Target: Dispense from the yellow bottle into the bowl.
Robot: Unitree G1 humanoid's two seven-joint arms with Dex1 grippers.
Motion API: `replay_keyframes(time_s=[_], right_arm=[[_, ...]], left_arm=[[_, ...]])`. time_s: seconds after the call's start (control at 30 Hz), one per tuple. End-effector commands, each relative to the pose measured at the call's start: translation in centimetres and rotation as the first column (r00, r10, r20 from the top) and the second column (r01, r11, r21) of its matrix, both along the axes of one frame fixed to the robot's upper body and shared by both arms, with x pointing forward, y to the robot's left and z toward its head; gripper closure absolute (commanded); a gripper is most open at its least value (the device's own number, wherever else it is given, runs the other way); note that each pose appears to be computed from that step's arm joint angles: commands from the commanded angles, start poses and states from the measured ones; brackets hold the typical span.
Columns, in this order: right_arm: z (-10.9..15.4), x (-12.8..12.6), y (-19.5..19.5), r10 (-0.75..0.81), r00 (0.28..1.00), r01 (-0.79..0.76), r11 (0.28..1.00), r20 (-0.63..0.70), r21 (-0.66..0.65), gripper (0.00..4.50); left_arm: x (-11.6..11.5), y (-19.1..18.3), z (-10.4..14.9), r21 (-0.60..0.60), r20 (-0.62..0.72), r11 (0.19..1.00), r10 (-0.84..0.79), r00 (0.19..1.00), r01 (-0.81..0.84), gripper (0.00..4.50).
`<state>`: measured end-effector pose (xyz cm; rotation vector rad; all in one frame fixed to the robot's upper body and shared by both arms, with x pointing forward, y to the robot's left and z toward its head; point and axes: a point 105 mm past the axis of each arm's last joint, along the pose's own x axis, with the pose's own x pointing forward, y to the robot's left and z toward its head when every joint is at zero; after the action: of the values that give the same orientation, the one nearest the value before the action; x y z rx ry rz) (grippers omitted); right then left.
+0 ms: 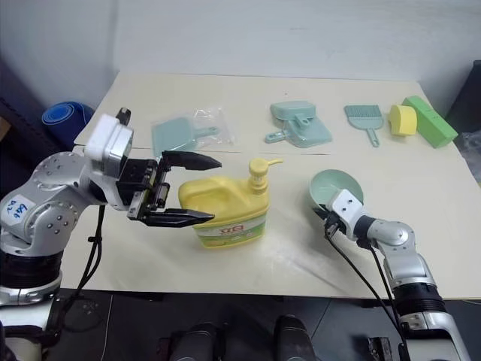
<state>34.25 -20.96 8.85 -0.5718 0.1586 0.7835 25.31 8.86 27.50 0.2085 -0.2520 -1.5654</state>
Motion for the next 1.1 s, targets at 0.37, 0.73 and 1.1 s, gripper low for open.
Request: replay_keyframes(time_s=[0.37, 0.73, 1.1], right_arm=[[12.3, -4.4, 4.6, 0.304, 0.952, -0.292, 0.925, 0.015, -0.245, 4.50], [15.0, -5.8, 5.9, 0.338, 0.941, -0.322, 0.916, 0.026, -0.240, 4.50], [16.0, -7.4, 7.1, 0.380, 0.925, -0.374, 0.907, -0.010, -0.191, 4.50]], left_arm=[[1.5, -4.1, 1.6, -0.079, 0.037, 0.995, 0.064, 0.997, -0.060, 4.15], [2.7, -6.3, 0.9, -0.109, -0.049, 0.982, 0.149, 0.988, -0.153, 4.42], [3.7, -6.5, -1.2, 0.036, -0.141, 0.978, 0.208, 0.968, -0.205, 4.42]])
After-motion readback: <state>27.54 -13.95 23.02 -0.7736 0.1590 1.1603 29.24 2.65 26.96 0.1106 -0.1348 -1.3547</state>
